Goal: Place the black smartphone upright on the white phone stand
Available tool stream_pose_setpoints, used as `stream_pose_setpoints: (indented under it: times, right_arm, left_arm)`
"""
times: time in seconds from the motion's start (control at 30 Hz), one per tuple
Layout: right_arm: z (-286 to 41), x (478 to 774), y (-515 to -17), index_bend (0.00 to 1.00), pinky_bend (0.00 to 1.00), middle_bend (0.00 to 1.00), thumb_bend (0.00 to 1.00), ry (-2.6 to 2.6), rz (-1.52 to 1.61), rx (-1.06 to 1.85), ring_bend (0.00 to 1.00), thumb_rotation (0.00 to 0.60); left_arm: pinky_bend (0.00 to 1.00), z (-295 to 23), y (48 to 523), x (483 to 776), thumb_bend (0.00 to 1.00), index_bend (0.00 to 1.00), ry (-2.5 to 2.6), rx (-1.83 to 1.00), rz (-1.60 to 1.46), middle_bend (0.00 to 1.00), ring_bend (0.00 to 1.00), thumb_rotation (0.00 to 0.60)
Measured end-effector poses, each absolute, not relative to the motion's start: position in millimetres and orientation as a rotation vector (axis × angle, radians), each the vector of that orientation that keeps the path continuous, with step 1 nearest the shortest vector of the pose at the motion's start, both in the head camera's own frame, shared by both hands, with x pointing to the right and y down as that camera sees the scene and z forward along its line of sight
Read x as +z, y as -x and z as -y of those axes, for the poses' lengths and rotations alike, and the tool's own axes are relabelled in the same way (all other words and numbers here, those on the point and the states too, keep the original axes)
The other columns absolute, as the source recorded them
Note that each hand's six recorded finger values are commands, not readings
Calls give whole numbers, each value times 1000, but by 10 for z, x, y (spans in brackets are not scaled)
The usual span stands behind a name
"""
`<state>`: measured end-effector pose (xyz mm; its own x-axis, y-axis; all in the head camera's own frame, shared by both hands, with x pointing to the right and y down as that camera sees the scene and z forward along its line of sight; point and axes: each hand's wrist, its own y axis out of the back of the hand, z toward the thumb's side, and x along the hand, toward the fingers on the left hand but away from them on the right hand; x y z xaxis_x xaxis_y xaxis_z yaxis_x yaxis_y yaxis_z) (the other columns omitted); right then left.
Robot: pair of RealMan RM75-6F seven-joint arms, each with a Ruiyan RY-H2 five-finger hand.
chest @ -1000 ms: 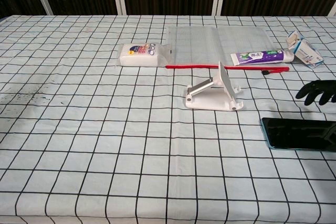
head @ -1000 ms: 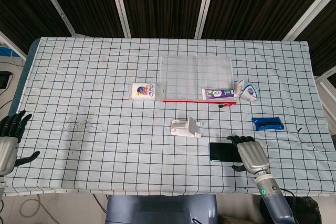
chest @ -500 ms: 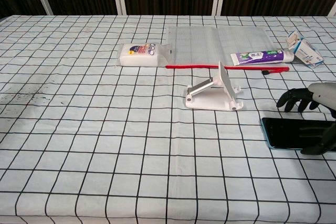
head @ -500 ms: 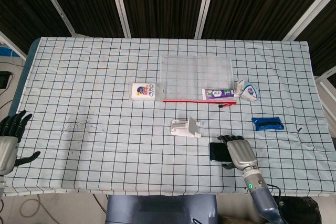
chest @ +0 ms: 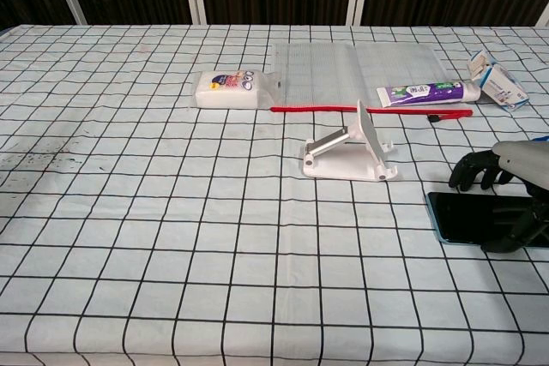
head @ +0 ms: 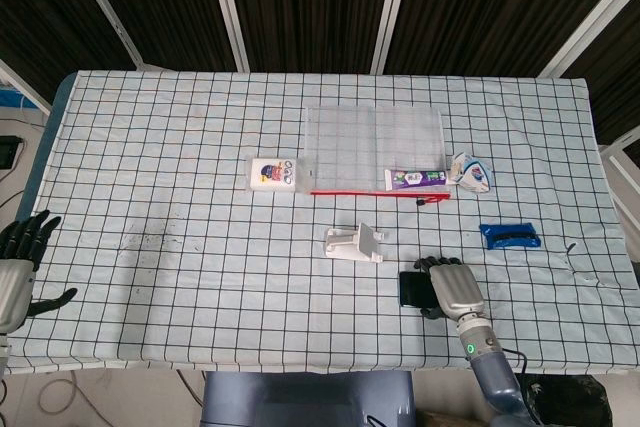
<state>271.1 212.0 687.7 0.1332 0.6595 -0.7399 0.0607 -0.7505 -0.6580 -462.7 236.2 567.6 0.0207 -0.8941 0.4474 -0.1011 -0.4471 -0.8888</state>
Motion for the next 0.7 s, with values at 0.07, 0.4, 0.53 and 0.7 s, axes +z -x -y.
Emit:
stream_pose_setpoints:
  times: [0.07, 0.4, 0.53, 0.7]
  right_arm:
    - [-2113, 6891, -2709, 337, 264, 322, 206, 1939, 690, 1661, 307, 600]
    - [-2127, 6946, -2733, 443, 285, 422, 231, 1930, 674, 1688, 388, 600]
    - [-2141, 6949, -2736, 509, 364, 490, 255, 1931, 674, 1688, 454, 600]
    - [-2144, 6931, -2721, 557, 471, 539, 290, 1939, 686, 1668, 505, 600]
  left_arm:
    - [0, -2362, 4628, 5676, 0, 0, 1627, -1497, -1034, 0, 0, 600]
    - [0, -2360, 4630, 5679, 0, 0, 1630, -1503, -1037, 0, 0, 600]
    - [0, -2361, 4630, 5677, 0, 0, 1631, -1502, -1038, 0, 0, 600]
    - [0, -2362, 4629, 5676, 0, 0, 1635, -1501, -1043, 0, 0, 600]
